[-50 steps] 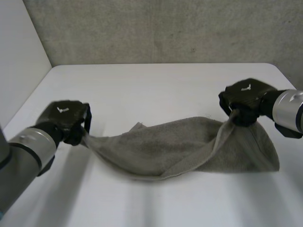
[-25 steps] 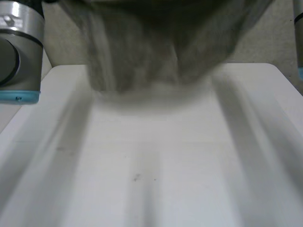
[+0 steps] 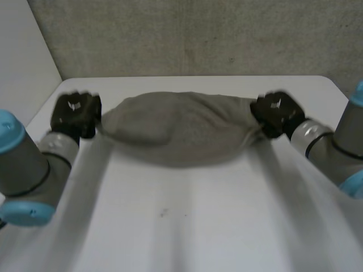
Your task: Fold the towel.
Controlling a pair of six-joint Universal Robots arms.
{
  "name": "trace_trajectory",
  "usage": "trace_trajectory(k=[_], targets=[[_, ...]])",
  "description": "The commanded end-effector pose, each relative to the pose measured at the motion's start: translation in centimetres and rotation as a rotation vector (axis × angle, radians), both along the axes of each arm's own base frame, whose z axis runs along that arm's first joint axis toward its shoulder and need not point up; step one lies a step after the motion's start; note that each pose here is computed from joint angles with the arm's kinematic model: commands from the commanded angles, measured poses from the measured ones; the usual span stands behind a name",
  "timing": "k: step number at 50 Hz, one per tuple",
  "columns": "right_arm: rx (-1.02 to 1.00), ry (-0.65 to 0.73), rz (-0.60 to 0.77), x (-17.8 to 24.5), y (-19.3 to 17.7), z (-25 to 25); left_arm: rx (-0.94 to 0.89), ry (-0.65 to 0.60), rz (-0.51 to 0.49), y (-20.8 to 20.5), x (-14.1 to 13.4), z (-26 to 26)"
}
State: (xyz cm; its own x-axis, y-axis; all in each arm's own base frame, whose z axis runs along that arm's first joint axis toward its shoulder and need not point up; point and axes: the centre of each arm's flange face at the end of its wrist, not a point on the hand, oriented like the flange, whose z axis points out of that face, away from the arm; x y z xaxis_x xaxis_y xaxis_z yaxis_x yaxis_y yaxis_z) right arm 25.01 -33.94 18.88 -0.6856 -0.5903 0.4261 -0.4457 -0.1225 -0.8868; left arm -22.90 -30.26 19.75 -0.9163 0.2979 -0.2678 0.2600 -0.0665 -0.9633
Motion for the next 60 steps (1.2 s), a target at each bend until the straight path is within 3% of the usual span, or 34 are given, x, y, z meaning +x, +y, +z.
trace_trajectory(k=[1, 6, 14, 26, 38, 60], targets=[[0.156, 0.084, -0.042, -2.2, 0.9, -2.7, 0.179, -0.117, -0.041, 2.9, 0.5, -3.8], [0.137, 0.056, -0.080, -3.8, 1.2, -0.8, 0.233, -0.194, -0.133, 4.0, 0.2, -4.6], [0.162, 0.011, -0.132, -5.2, 0.4, -0.7, 0.265, -0.225, -0.182, 3.8, 0.7, -6.0], [0.158, 0.006, -0.138, -5.5, -0.1, -1.0, 0.277, -0.228, -0.187, 4.2, 1.0, -6.2], [0.148, -0.067, -0.202, -7.1, -1.6, -0.5, 0.265, -0.350, -0.253, 5.2, 1.2, -7.3], [0.163, -0.056, -0.200, -6.9, -1.4, -1.2, 0.295, -0.361, -0.257, 5.3, 1.0, -8.0]])
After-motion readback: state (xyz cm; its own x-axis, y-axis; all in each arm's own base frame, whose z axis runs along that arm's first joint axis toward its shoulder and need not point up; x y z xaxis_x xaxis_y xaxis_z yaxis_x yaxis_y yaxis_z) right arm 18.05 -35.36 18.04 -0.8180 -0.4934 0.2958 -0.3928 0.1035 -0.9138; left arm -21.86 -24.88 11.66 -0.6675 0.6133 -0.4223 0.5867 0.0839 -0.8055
